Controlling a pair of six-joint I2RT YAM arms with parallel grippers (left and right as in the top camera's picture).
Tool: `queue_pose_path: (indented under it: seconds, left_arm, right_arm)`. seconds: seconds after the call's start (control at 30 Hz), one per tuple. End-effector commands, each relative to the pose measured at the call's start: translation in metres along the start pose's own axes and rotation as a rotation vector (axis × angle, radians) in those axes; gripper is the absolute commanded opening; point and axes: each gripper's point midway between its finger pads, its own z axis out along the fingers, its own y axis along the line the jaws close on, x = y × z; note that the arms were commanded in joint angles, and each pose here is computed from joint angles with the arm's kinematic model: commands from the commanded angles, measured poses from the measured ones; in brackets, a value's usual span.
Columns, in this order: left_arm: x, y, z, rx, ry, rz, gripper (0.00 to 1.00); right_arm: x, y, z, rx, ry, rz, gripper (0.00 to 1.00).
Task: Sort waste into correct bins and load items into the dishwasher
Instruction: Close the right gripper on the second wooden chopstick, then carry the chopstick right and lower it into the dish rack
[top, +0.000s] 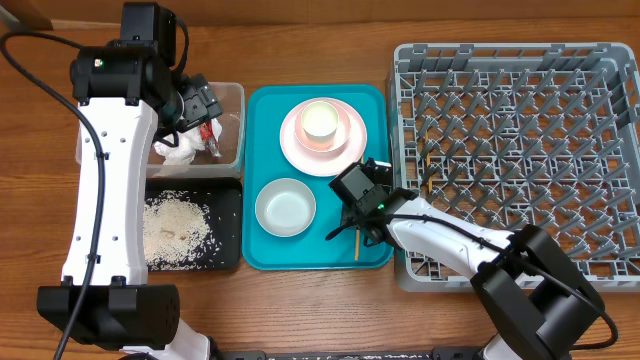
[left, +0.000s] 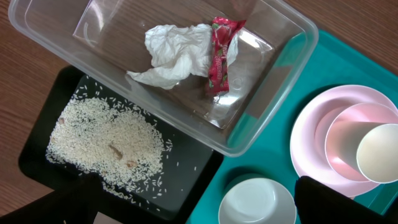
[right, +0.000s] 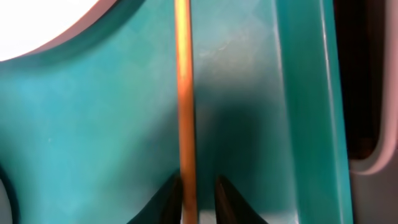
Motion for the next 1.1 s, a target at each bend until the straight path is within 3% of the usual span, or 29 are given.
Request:
queue_pose_path:
  seconds: [0.0, 0.7, 1.07]
  left_arm:
    - [-0.003, 0.000, -0.003, -0.002, -0.014, 0.000, 1.00]
    - [-0.003, 0.000, -0.003, -0.002, -0.014, 0.000, 1.00]
    - [-0.003, 0.001, -0.003, -0.002, -0.015, 0.001, 1.00]
  right_arm:
    - [0.006, -0.003, 0.006, 0.011, 0.025, 0.004, 0.17]
    - [0.008, -0.002, 0.000, 0.023, 0.056, -0.001, 0.04]
    - [-0.021, 0.013, -0.060, 0.023, 0.062, -0.014, 0.04]
